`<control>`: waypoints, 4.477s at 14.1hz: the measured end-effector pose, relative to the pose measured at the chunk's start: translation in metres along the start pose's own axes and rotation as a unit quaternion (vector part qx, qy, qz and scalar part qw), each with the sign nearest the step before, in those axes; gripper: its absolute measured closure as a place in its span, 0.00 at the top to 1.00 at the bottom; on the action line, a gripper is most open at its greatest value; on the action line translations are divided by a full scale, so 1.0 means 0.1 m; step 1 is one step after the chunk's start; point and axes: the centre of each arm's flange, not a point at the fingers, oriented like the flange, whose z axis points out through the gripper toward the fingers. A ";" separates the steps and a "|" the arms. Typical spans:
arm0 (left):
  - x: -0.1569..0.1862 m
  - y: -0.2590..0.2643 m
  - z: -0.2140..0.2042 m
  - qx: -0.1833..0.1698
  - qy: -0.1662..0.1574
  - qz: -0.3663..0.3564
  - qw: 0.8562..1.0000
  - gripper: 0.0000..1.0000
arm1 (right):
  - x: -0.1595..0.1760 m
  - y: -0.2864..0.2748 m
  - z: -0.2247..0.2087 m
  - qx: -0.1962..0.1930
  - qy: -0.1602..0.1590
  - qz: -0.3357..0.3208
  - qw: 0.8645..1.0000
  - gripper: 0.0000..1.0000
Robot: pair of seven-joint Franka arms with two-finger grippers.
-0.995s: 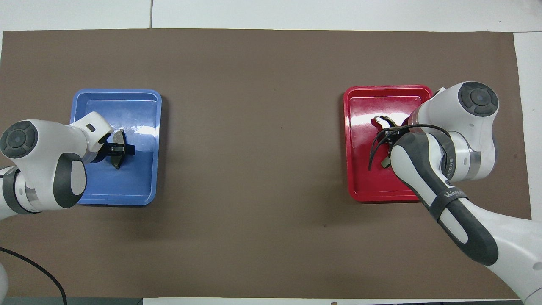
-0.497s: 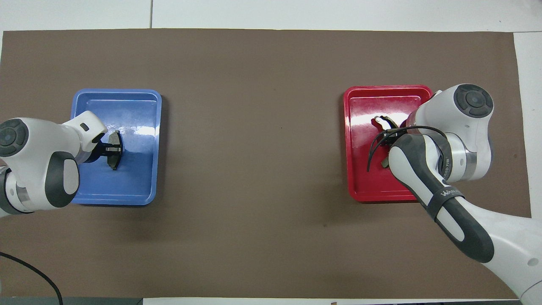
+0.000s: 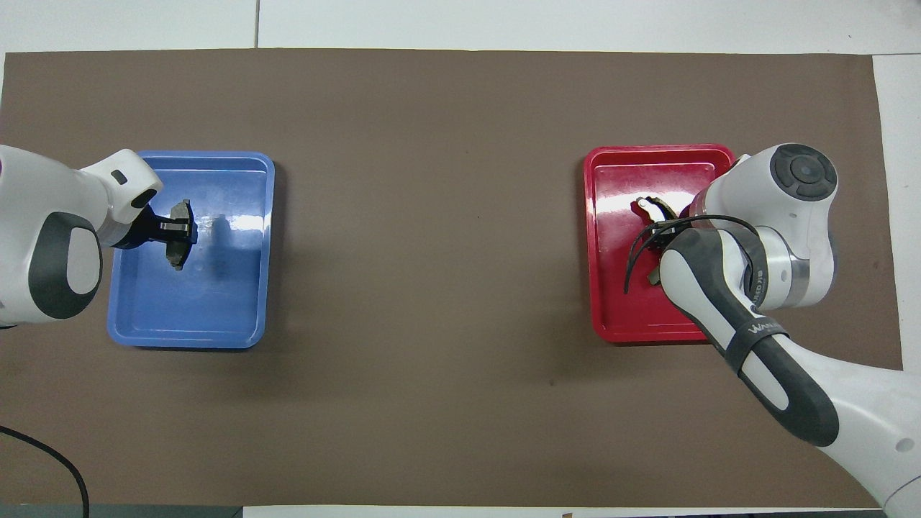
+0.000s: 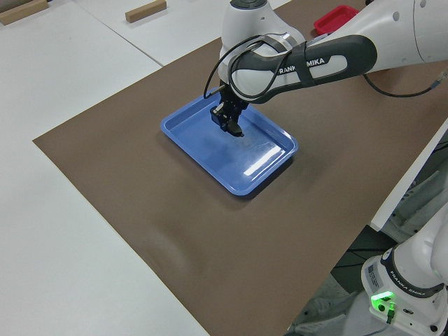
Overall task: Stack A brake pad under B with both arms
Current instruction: 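Lift the dark brake pad with the left gripper toward the table center, then lower the dark pad onto the table center and open the left gripper, then retract the left gripper while the right gripper carries the silver pad over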
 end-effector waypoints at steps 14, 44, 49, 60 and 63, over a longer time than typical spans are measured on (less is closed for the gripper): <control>-0.52 3.77 -0.50 -0.019 0.061 -0.064 0.996 0.40 | -0.01 0.07 0.01 0.000 -0.005 -0.008 1.000 0.54; -0.35 4.42 0.56 0.022 0.055 -0.085 0.995 0.95 | 0.20 -0.17 -0.74 0.005 -0.028 -0.028 0.999 0.41; -0.07 3.87 0.00 0.041 0.024 -0.086 0.995 1.00 | 0.22 -0.50 -0.97 0.021 -0.032 -0.044 0.998 0.41; -0.01 1.17 -1.71 0.051 -0.052 -0.036 0.997 1.00 | -0.18 -2.76 -0.91 0.030 -0.001 0.012 0.999 0.41; -0.17 0.59 -2.22 0.044 -0.034 -0.056 0.997 1.00 | -0.20 -3.02 -0.53 0.025 -0.005 0.010 1.000 0.41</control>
